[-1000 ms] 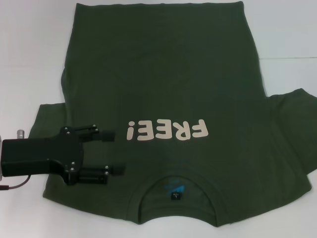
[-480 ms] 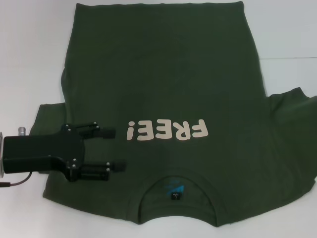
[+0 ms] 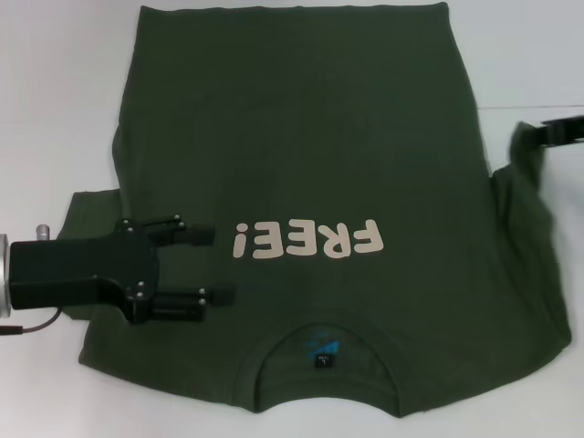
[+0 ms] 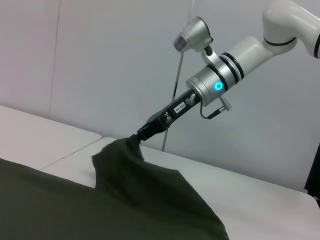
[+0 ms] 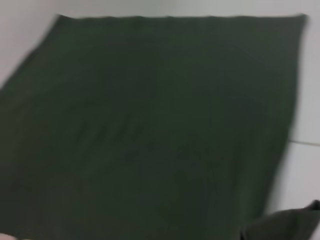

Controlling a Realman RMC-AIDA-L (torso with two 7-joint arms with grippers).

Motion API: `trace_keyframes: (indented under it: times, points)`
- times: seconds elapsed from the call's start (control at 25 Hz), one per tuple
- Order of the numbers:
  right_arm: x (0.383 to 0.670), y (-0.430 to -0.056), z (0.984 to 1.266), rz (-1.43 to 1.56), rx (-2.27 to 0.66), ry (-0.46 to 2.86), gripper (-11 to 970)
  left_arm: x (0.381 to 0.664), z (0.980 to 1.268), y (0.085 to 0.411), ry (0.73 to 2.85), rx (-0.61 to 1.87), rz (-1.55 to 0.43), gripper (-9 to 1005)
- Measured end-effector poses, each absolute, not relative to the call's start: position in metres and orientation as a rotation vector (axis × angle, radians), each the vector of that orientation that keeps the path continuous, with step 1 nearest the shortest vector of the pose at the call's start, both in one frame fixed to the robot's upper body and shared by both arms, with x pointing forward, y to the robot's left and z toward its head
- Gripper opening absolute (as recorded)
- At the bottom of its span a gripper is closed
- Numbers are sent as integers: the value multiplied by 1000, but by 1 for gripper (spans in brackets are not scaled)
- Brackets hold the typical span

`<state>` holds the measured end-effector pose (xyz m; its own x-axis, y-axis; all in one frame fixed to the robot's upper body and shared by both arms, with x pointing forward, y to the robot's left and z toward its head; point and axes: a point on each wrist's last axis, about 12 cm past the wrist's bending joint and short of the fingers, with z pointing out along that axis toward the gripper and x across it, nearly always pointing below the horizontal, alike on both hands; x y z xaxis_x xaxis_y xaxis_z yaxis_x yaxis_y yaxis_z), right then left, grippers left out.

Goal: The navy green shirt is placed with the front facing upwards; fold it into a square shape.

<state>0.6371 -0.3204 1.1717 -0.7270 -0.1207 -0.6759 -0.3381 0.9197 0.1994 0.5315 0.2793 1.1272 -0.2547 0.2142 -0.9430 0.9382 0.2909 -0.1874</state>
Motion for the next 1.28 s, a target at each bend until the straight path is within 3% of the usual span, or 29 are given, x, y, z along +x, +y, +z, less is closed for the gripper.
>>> trace_keyframes:
  times: [0.44, 1.16, 1.28]
  points:
    - [650, -244, 1158, 420, -548, 2337, 134, 534, 1128, 280, 1680, 1061, -1017, 874]
    - [650, -223, 1140, 355, -677, 2336, 184, 534, 1125, 280, 1691, 1046, -1017, 874]
    - [650, -226, 1143, 344, -692, 2318, 402, 533, 1125, 281, 1692, 1041, -1016, 874]
